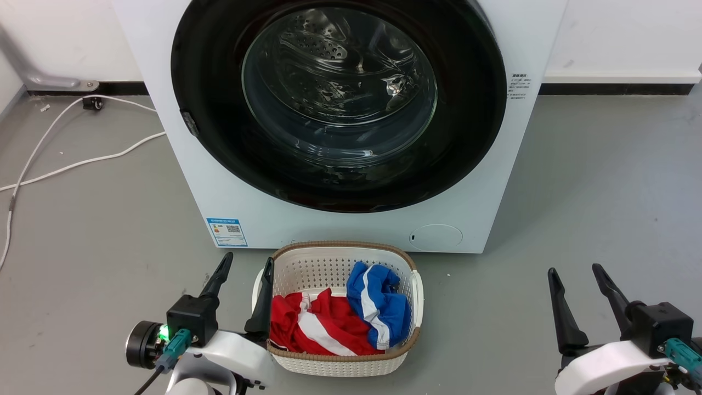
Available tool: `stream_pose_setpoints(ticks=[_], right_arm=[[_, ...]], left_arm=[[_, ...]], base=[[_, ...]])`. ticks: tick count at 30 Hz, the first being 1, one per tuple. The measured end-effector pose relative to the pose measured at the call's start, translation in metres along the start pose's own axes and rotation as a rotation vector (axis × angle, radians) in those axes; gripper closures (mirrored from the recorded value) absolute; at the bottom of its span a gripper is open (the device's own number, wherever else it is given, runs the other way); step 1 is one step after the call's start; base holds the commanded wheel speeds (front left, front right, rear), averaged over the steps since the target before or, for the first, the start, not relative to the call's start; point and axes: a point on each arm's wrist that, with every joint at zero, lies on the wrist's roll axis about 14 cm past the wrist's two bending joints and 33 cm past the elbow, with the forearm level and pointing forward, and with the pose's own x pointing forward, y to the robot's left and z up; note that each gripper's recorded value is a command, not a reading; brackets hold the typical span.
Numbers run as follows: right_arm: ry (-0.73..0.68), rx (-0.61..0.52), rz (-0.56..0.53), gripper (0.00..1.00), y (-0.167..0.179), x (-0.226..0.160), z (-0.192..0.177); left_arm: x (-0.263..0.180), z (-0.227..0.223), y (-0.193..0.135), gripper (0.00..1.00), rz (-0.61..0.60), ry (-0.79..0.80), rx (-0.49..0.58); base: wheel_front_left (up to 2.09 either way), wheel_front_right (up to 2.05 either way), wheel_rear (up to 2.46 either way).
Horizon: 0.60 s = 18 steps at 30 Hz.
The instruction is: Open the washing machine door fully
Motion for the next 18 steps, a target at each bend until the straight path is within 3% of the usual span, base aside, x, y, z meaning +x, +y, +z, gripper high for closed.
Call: stream_pose_setpoints(ticks=[18], right_arm=[[0.009,0.028,-0.006,0.0,-0.0016,0.0006,-0.0077]], left_arm=[[-0.0003,-0.0052,0.0059,0.0,0.021,0.012,-0.028]], base=[[0.0,0.0,0.0]])
